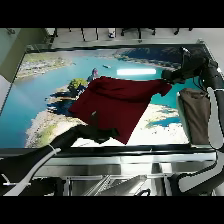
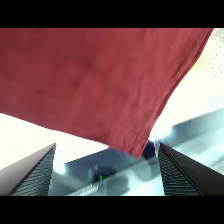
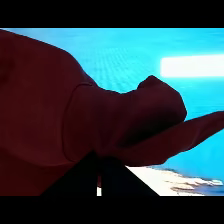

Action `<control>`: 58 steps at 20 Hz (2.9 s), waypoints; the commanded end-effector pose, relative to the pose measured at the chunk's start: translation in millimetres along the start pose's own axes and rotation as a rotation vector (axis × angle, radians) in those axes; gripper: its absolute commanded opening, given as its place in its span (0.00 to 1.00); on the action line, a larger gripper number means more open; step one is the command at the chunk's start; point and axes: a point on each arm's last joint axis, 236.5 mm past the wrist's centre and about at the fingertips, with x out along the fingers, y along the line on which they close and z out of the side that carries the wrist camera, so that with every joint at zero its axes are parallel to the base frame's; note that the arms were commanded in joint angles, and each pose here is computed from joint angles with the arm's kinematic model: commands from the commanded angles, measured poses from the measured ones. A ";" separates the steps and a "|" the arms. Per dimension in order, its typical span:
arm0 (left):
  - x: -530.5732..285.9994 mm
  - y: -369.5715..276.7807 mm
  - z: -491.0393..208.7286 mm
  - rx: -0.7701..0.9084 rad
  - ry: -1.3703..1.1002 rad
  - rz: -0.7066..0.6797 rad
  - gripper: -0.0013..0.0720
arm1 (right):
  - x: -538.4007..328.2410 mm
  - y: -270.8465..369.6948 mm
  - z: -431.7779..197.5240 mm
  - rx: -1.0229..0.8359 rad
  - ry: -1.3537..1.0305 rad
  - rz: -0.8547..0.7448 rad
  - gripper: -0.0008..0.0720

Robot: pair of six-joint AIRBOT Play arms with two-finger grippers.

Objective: Fold the shirts.

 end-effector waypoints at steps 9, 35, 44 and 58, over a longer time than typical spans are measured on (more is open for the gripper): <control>36.1 -32.5 24.3 0.116 -0.061 0.017 0.04 | -7.0 -1.8 -22.5 -0.014 0.096 0.025 0.03; -213.7 187.1 91.8 0.046 -0.291 0.302 0.04 | -87.0 69.8 -268.7 0.099 0.182 0.171 0.77; -209.1 185.9 76.8 0.057 -0.223 0.295 0.04 | -102.9 81.8 -324.2 -0.351 0.419 0.198 0.84; -207.2 185.0 69.4 0.052 -0.191 0.288 0.04 | -8.0 86.9 -305.1 -1.300 0.338 -0.071 0.74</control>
